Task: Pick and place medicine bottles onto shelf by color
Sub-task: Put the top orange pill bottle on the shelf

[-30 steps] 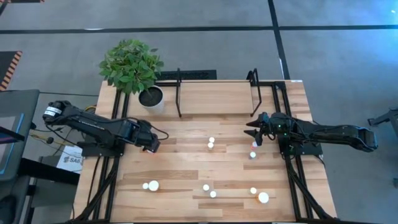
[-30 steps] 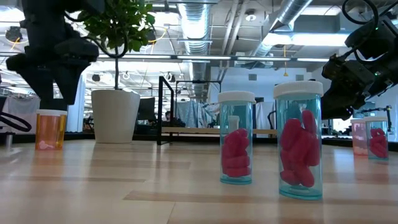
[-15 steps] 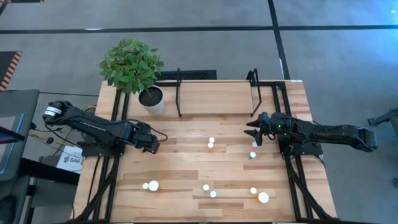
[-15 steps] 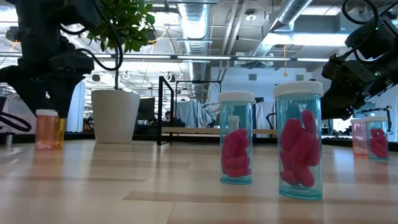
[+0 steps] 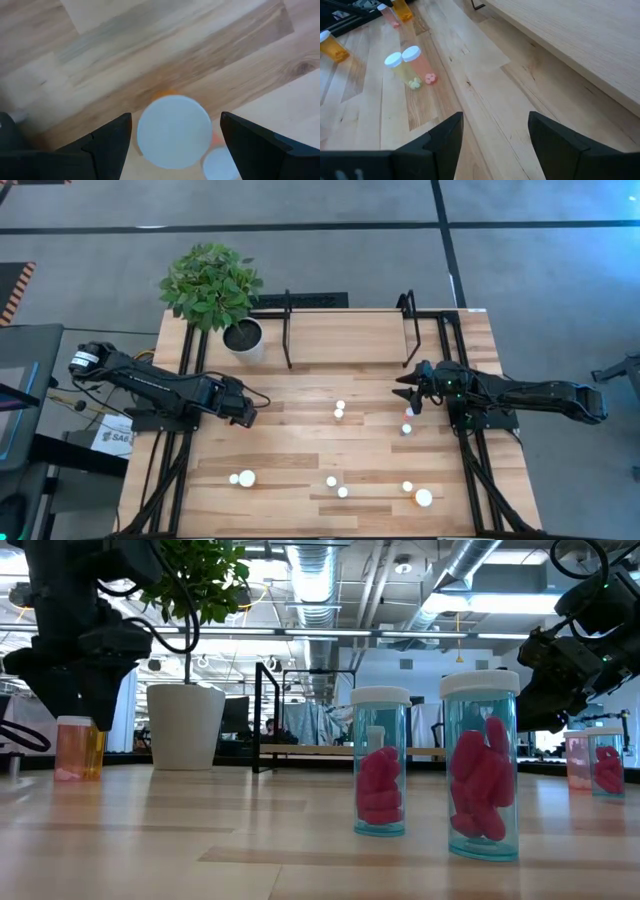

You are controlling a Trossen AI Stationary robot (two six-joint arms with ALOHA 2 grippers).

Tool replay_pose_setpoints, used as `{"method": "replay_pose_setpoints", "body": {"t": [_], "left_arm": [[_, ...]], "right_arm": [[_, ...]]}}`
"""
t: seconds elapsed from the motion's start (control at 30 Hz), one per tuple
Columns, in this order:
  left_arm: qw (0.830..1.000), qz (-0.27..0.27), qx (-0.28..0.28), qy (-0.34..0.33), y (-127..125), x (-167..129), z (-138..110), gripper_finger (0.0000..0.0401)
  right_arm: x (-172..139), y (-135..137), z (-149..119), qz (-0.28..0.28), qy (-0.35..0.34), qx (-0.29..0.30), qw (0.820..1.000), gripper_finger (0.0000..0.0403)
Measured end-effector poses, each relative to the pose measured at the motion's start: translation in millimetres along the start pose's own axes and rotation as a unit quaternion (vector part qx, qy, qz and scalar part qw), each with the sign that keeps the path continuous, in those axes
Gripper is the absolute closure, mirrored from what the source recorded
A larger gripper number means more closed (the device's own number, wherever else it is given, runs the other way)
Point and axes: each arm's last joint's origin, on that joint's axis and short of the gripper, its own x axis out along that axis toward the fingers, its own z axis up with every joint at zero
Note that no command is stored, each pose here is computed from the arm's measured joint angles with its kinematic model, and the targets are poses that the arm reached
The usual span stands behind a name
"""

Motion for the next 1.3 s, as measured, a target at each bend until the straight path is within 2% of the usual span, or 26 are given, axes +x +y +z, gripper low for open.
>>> {"method": "replay_pose_setpoints", "body": {"t": [0.5, 0.77, 1.3], "left_arm": [[1.0, -0.001, 0.003, -0.011, -0.5, -0.1, 0.8, 0.011], [1.0, 0.006, -0.024, 0.011, 1.3, -0.2, -1.2, 0.011], [0.999, 0.011, -0.045, -0.007, 1.7, -0.2, -0.4, 0.011]], "right_arm": [[0.0, 0.0, 0.0, 0.0, 0.0, 0.0, 1.0, 0.0154], [0.0, 0.0, 0.0, 0.0, 0.0, 0.0, 1.0, 0.0154], [0.0, 0.0, 0.0, 0.0, 0.0, 0.0, 1.0, 0.0154]]}}
